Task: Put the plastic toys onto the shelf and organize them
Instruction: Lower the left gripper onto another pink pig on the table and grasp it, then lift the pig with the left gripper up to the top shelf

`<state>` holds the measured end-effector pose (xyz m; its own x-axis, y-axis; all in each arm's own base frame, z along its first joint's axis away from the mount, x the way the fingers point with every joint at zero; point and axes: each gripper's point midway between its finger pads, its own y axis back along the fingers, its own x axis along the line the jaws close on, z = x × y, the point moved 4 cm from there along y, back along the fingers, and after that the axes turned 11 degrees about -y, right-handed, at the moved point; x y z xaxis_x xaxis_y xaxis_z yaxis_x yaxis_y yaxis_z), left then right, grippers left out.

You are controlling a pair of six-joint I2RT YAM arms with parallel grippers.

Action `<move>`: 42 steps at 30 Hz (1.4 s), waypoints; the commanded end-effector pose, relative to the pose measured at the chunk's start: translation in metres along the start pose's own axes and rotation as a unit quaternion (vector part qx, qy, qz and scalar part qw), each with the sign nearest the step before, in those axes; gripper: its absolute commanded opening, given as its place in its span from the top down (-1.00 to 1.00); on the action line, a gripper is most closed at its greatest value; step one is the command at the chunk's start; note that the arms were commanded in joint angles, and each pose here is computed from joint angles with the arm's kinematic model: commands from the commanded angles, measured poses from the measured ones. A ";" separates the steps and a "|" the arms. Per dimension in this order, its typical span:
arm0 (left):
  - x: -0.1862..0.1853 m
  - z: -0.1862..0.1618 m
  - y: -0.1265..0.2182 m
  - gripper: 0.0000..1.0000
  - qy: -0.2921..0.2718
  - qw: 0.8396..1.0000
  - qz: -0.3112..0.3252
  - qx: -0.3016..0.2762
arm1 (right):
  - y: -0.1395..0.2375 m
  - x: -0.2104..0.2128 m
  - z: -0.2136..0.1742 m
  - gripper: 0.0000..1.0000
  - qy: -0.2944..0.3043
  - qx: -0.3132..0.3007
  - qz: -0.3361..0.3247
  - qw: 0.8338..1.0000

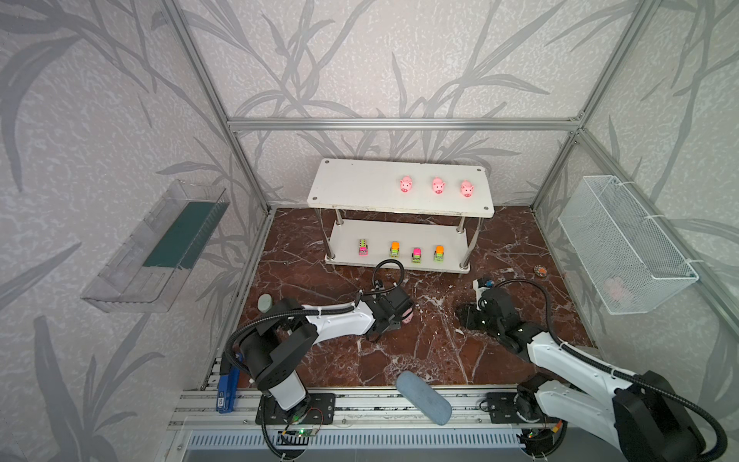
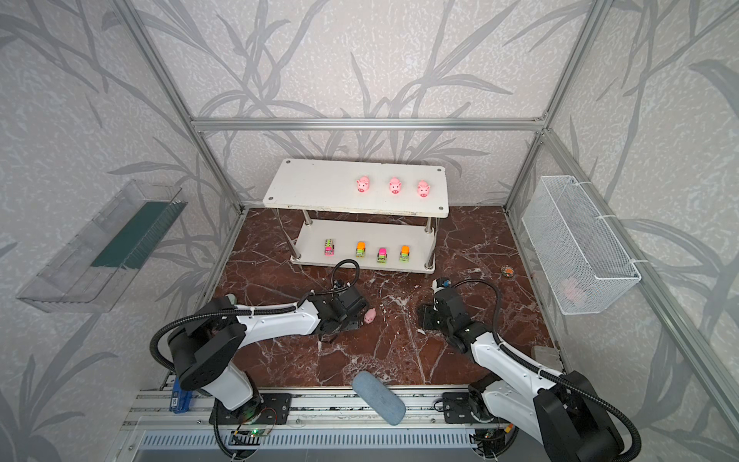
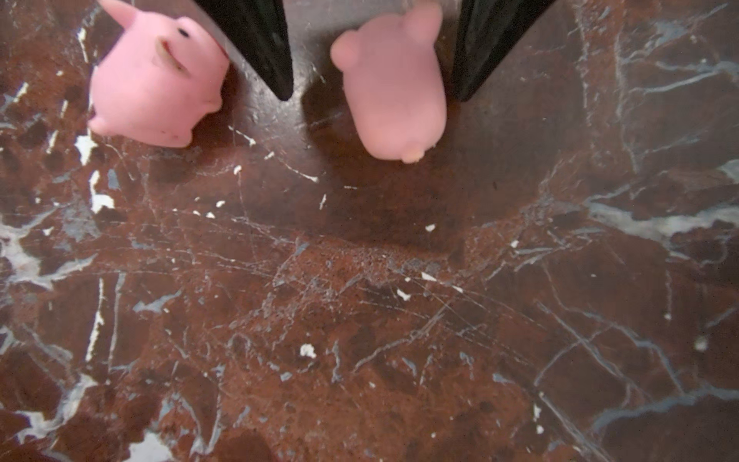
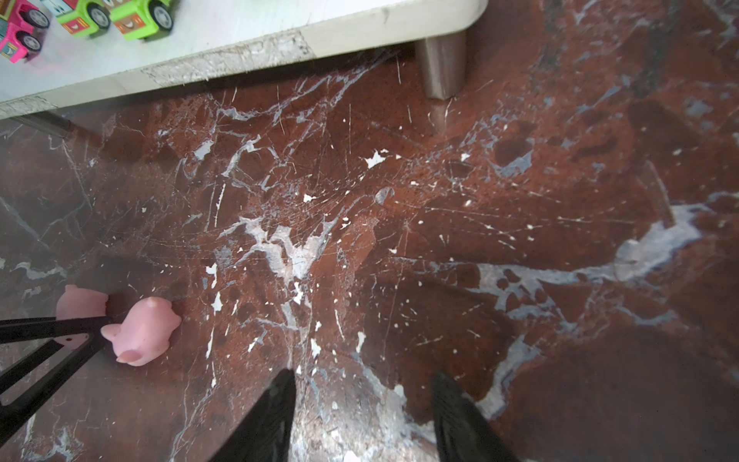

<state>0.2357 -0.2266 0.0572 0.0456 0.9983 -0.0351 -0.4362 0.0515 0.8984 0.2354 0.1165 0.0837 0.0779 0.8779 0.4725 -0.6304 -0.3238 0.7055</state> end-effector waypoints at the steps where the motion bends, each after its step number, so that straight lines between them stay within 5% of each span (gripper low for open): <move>1: 0.004 0.006 -0.002 -0.17 0.016 1.000 0.020 -0.006 | -0.004 -0.004 0.000 -0.10 0.004 -0.004 -0.005 1.000; 26: 0.011 0.007 0.008 0.50 0.001 1.000 0.020 0.011 | -0.013 -0.007 -0.002 -0.11 -0.004 0.006 -0.008 1.000; 31: 0.018 0.023 0.057 0.52 -0.031 0.999 0.003 -0.007 | -0.013 -0.006 -0.002 -0.10 -0.003 0.006 -0.007 1.000; 42: 0.053 0.104 0.254 0.48 -0.140 0.977 -0.036 -0.159 | -0.016 -0.006 0.000 -0.10 -0.002 0.007 -0.008 1.000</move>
<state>0.2326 -0.1937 0.3054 0.2724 0.9579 -0.0903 -0.6689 0.2560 0.6978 0.2419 0.1159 0.0691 0.1027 0.8810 0.4619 -0.6101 -0.3110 0.7287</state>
